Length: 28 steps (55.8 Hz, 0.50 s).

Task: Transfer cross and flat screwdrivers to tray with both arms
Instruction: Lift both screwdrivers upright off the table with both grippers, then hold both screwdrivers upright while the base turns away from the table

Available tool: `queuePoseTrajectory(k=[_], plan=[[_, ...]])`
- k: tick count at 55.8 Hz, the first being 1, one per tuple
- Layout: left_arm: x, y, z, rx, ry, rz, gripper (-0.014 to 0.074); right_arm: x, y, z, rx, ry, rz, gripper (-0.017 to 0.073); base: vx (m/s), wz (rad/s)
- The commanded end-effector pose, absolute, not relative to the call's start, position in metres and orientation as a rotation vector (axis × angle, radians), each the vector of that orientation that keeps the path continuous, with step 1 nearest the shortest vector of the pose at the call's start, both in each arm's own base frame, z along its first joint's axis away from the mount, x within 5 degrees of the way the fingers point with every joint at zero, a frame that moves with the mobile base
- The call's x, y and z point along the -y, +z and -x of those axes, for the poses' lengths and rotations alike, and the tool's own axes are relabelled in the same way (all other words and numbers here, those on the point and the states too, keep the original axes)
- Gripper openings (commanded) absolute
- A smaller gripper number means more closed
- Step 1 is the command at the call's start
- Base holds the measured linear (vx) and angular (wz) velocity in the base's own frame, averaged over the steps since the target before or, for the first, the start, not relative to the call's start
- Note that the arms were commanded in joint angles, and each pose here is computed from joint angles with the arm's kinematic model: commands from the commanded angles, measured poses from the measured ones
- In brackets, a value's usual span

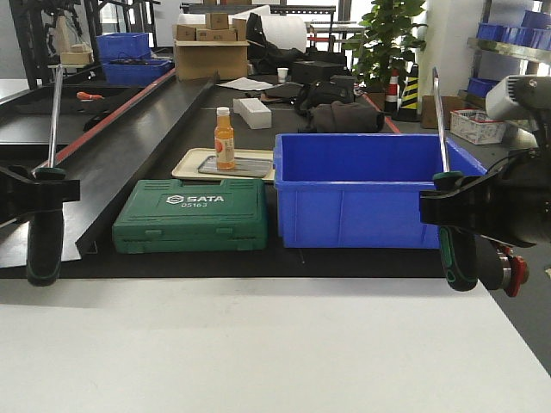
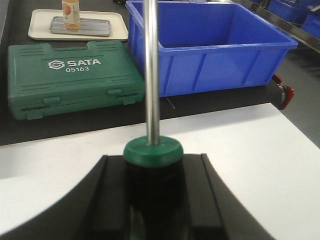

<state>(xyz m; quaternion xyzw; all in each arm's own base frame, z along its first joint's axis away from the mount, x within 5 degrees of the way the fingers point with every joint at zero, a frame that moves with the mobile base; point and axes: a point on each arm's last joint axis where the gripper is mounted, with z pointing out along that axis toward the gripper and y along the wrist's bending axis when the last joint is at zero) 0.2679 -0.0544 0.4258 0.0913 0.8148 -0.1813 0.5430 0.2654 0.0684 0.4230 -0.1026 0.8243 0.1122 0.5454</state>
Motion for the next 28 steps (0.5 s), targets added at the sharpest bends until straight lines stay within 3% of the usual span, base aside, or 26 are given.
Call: queuePoseTrajectory(k=[1,28], plan=[[0.0532,0.4517,-0.2601,-1.804,-0.442,-0.172,0.0003,-0.0654,0.4499,-0.2577,-1.800,0.272,0.212,-0.0008,-0.03,0.02],[0.0535,0.4500,-0.2622,-1.811,-0.442,-0.172,0.0003,-0.0654,0.4496,-0.2576,-1.803,0.272,0.213,-0.0008,-0.10,0.04]])
